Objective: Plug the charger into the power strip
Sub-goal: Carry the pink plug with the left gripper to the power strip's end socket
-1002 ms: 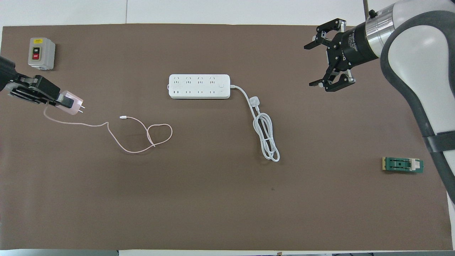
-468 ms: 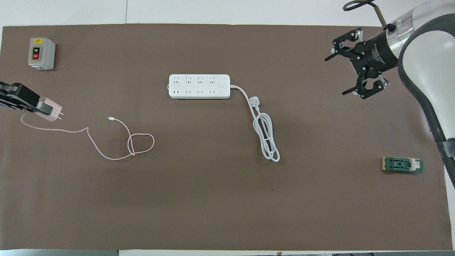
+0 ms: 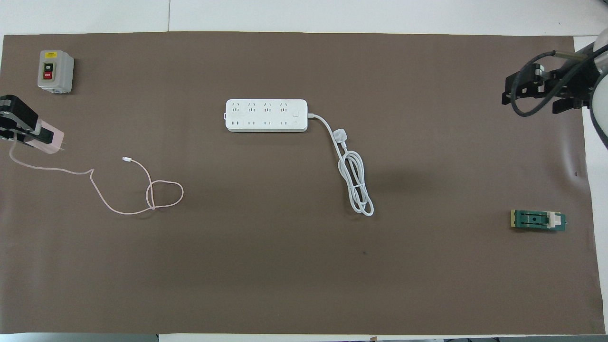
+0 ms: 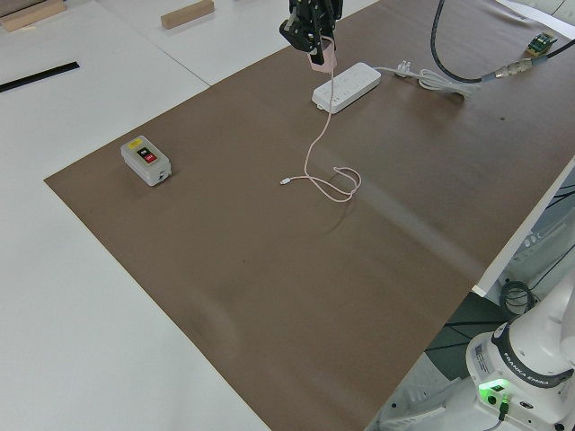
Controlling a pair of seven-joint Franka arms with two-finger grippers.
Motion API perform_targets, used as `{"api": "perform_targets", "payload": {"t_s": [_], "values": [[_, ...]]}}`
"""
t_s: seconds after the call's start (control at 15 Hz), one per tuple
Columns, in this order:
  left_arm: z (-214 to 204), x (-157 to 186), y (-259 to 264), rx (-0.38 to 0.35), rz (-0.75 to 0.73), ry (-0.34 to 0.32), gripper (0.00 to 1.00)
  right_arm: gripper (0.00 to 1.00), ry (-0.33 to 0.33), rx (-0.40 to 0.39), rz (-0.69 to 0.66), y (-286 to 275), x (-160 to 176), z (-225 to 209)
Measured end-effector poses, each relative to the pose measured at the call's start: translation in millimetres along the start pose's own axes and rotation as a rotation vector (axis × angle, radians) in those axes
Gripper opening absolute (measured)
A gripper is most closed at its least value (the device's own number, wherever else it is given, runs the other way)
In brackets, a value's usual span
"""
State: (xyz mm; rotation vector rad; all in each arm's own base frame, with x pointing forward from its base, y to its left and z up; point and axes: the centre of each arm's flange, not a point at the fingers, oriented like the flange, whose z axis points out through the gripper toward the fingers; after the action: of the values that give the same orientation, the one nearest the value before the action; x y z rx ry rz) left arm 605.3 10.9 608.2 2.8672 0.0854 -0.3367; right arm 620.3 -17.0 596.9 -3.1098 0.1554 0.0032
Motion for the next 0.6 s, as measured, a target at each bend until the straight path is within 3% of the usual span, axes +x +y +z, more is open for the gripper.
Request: {"api": "perform_targets", "payload": {"t_s": [0.33, 0.6], "values": [[11.4, 19.8, 44.5, -0.002, -0.321, 0.094, 0.31, 1.0, 0.014, -0.019, -0.1, 15.1, -39.5, -27.4], [59.5, 43.7, 110.1, 0.093, -0.513, 0.151, 0.31, 1.0, -0.009, -0.017, -0.11, 23.6, -75.5, -28.8]]}}
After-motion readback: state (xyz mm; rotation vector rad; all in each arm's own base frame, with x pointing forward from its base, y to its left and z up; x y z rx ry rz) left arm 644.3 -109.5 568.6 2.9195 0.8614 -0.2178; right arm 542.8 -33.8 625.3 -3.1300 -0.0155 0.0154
